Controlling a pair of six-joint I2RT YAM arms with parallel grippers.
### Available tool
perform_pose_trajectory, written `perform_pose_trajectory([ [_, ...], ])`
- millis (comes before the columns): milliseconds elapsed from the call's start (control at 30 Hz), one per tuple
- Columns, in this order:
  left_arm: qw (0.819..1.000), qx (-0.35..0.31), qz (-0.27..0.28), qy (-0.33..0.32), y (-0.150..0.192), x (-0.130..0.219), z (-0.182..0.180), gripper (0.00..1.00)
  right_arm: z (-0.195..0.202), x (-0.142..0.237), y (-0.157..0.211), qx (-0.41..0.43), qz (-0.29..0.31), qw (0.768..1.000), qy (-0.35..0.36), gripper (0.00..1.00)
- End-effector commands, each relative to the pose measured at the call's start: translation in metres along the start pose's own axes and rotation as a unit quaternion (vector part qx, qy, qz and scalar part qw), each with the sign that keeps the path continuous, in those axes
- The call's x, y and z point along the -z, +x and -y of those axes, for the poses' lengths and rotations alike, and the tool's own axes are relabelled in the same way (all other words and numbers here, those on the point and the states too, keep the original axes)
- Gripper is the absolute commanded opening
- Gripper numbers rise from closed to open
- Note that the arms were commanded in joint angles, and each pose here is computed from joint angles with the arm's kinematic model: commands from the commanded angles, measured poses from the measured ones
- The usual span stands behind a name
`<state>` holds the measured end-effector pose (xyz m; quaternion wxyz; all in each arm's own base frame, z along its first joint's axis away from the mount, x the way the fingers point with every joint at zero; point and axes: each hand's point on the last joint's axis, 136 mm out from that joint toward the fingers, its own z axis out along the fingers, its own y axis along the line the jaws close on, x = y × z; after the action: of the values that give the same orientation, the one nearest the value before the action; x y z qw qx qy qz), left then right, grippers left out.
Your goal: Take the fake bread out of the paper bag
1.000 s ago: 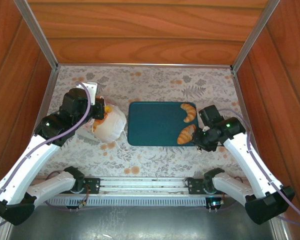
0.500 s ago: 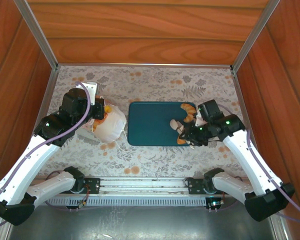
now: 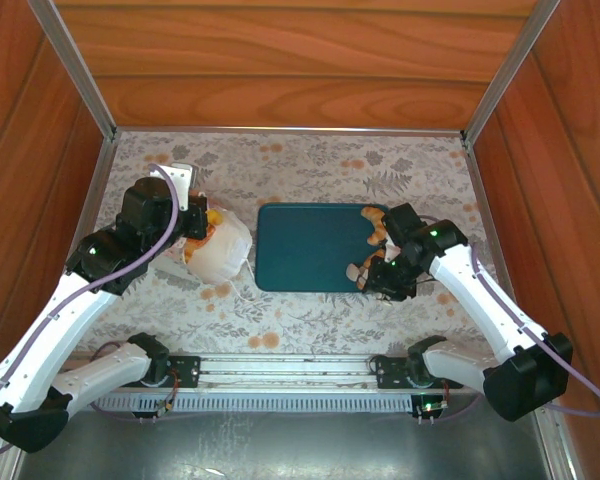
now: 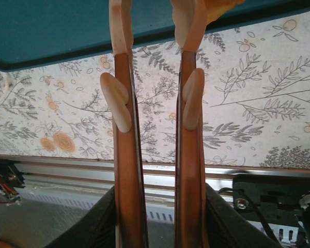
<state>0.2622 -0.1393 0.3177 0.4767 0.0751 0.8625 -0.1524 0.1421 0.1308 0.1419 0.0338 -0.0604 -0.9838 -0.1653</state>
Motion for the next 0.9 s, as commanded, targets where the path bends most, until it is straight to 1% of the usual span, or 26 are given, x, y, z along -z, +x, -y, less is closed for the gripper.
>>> perform_pose_trajectory([
  [0, 0.999, 0.014, 0.039, 0.007, -0.020, 0.011, 0.002, 0.00, 0.009, 0.003, -0.001, 0.003, 0.007, 1.000, 0.028, 0.38],
  [200, 0.999, 0.014, 0.040, 0.007, -0.020, 0.012, 0.001, 0.00, 0.006, 0.009, -0.005, 0.001, 0.020, 0.999, 0.027, 0.39],
  [333, 0.999, 0.012, 0.041, 0.005, -0.019, 0.013, 0.000, 0.00, -0.009, 0.024, -0.005, 0.028, 0.030, 0.999, -0.007, 0.39],
  [400, 0.999, 0.010, 0.041, 0.005, -0.017, 0.013, -0.001, 0.00, -0.029, 0.037, -0.005, 0.055, 0.047, 0.996, -0.056, 0.39],
  [467, 0.999, 0.007, 0.036, 0.004, -0.014, 0.014, -0.001, 0.00, -0.057, 0.053, -0.005, 0.089, 0.069, 0.985, -0.134, 0.39],
  [533, 0.999, 0.007, 0.034, -0.003, -0.011, 0.015, -0.005, 0.00, -0.086, 0.069, -0.001, 0.124, 0.072, 0.967, -0.211, 0.39],
  [567, 0.999, 0.008, 0.035, -0.006, -0.011, 0.016, -0.006, 0.00, -0.099, 0.075, 0.002, 0.144, 0.066, 0.957, -0.241, 0.39],
  [600, 0.999, 0.010, 0.035, -0.010, -0.010, 0.016, -0.008, 0.00, -0.109, 0.077, 0.006, 0.160, 0.058, 0.951, -0.257, 0.40],
  [667, 0.999, 0.011, 0.035, -0.012, -0.009, 0.016, -0.009, 0.00, -0.126, 0.077, 0.015, 0.213, 0.046, 0.942, -0.257, 0.40],
  [767, 0.999, 0.010, 0.024, -0.023, -0.004, 0.016, -0.013, 0.00, -0.150, 0.062, 0.026, 0.299, 0.032, 0.927, -0.224, 0.40],
  [800, 0.999, 0.011, 0.022, -0.026, -0.003, 0.016, -0.014, 0.00, -0.157, 0.056, 0.027, 0.321, 0.032, 0.921, -0.216, 0.41],
  [867, 0.999, 0.012, 0.015, -0.032, 0.001, 0.013, -0.016, 0.00, -0.170, 0.043, 0.022, 0.363, 0.061, 0.911, -0.188, 0.40],
])
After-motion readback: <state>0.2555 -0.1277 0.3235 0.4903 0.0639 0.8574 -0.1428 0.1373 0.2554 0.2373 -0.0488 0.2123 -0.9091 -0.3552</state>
